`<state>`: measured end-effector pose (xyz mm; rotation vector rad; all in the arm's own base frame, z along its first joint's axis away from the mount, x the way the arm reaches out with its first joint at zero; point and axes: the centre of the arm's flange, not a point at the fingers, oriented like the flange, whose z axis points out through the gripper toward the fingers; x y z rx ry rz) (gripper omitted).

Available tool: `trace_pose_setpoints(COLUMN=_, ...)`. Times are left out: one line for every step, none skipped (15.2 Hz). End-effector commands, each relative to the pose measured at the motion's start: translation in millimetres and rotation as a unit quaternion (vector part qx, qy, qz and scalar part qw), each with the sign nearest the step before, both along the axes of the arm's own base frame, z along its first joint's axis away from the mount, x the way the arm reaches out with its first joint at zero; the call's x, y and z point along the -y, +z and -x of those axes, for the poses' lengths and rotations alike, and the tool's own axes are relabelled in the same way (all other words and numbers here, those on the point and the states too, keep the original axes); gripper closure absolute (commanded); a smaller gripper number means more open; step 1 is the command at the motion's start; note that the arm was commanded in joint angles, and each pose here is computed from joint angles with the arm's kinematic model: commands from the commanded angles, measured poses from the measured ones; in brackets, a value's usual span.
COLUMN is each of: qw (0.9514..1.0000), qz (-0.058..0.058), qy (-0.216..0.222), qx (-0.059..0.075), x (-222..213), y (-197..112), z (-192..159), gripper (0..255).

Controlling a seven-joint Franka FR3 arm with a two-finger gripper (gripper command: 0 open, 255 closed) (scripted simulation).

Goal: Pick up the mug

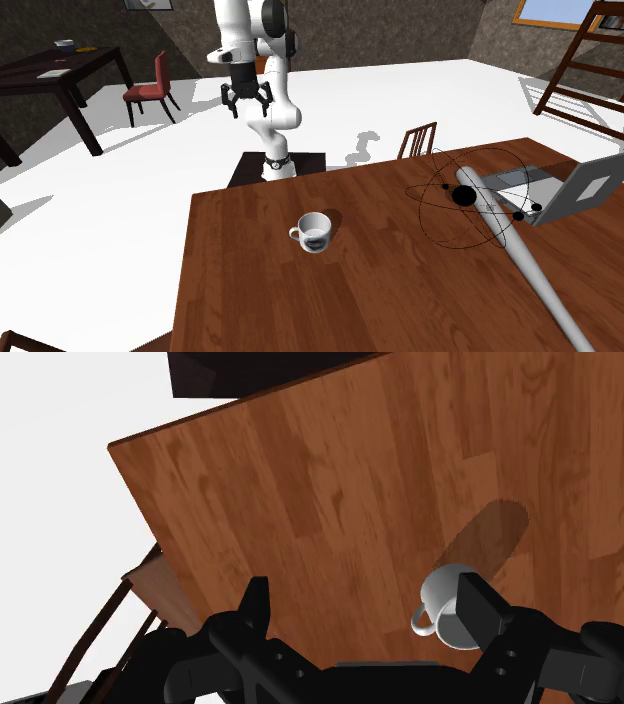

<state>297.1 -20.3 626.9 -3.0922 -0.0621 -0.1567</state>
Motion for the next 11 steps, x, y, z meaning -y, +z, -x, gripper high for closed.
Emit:
trace_pose_setpoints(qw=1.0000, qz=0.000, qy=0.000, qx=0.000, x=0, y=0, z=0, gripper=0)
trace_pose_setpoints(qw=1.0000, qz=0.002, qy=0.001, qx=-0.002, x=-9, y=-7, z=-8, gripper=0)
trace_pose_setpoints(qw=1.0000, qz=0.003, qy=0.002, qx=-0.004, x=-18, y=-14, z=-16, gripper=0)
trace_pose_setpoints(qw=1.0000, qz=0.005, qy=0.004, qx=-0.005, x=-26, y=-21, z=-24, gripper=0)
trace_pose_setpoints(qw=0.9999, qz=0.006, qy=0.005, qx=-0.007, x=-35, y=-28, z=-32, gripper=0)
trace_pose_setpoints(qw=0.9999, qz=0.008, qy=0.006, qx=-0.009, x=-44, y=-35, z=-40, gripper=0)
trace_pose_setpoints(qw=0.9999, qz=0.009, qy=0.007, qx=-0.011, x=-53, y=-43, z=-48, gripper=0)
trace_pose_setpoints(qw=0.9998, qz=0.011, qy=0.008, qx=-0.013, x=-61, y=-50, z=-55, gripper=0)
trace_pose_setpoints(qw=0.9998, qz=0.013, qy=0.010, qx=-0.015, x=-70, y=-57, z=-63, gripper=0)
trace_pose_setpoints(qw=0.9997, qz=0.014, qy=0.011, qx=-0.016, x=-79, y=-65, z=-71, gripper=0)
trace_pose_setpoints(qw=0.9996, qz=0.016, qy=0.012, qx=-0.018, x=-88, y=-72, z=-78, gripper=0)
